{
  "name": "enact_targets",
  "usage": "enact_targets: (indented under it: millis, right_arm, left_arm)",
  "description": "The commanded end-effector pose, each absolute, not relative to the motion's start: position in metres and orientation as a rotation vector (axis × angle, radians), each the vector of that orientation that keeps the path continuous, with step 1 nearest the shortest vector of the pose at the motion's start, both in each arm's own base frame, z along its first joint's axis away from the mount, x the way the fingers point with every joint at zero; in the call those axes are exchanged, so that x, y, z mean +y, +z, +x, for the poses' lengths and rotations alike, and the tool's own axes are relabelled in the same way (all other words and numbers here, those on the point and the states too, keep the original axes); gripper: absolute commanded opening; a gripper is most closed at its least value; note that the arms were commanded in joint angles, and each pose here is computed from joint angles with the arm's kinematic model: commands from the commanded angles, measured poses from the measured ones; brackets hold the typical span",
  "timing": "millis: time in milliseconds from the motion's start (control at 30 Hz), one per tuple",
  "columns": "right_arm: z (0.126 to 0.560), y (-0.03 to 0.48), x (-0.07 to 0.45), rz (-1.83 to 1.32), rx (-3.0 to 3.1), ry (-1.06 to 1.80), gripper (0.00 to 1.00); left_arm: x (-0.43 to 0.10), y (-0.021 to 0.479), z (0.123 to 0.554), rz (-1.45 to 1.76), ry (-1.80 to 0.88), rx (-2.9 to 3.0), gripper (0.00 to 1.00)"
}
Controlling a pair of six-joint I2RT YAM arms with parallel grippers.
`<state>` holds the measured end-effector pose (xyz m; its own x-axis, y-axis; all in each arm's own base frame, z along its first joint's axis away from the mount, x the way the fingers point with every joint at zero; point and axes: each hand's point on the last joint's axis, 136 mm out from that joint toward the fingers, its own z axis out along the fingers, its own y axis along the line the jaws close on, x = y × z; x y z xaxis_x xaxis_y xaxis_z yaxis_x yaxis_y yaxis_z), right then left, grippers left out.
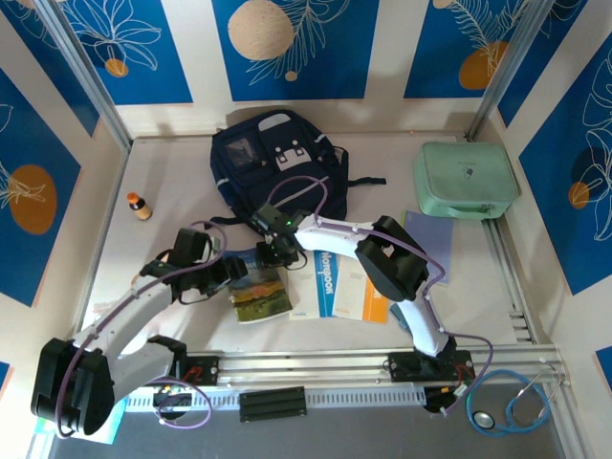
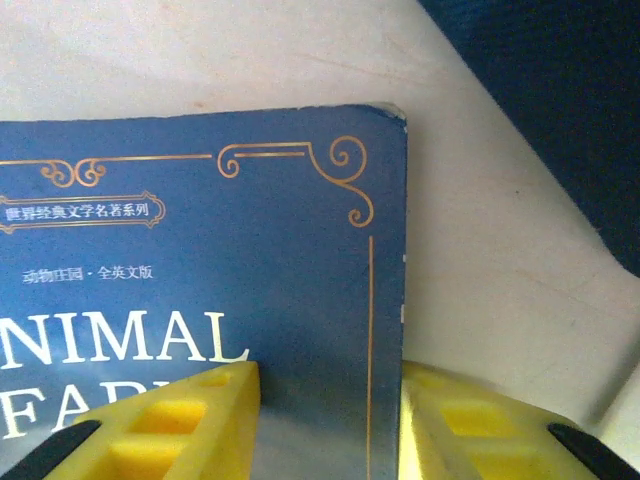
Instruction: Pack books, pencil case, and school supplies into a backpack
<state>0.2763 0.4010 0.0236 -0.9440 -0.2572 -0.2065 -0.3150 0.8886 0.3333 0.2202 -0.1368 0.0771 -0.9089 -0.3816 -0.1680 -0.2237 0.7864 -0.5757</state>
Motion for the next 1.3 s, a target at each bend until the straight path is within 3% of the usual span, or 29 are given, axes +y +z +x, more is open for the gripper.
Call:
enact_targets:
  millis: [0,233,400,567,733,967,1267]
  right_arm:
    - [0.269,0.010,0.397,-0.464,2.911,0.501,0.38]
    - [0.269,0.014,0.397,-0.470,2.891,0.500,0.38]
    - [0.277,0.046,0.396,-0.425,2.814,0.548,0.40]
    - [0.283,0.115,0.403,-0.476,2.589,0.773,0.58]
    - [0.292,0.168,0.384,-0.361,2.447,1.025,0.69]
    - [0.309,0.212,0.334,-0.011,2.325,1.320,0.78]
    - [0.323,0.236,0.315,0.227,2.191,1.645,0.94]
  left_arm:
    - [-0.154,0.083,0.226,-0.514,-0.977,2.673,0.53]
    - [-0.147,0.067,0.225,-0.553,-0.885,2.733,0.27]
    - [-0.132,0.083,0.228,-0.525,-0.758,2.708,0.00]
    - [-0.111,0.122,0.234,-0.464,-0.625,2.622,0.00]
    - [-0.105,0.185,0.253,-0.381,-0.597,2.457,0.00]
    - [-0.134,0.278,0.320,-0.395,-0.903,2.003,0.00]
    - [-0.153,0.321,0.379,-0.559,-1.141,1.737,0.00]
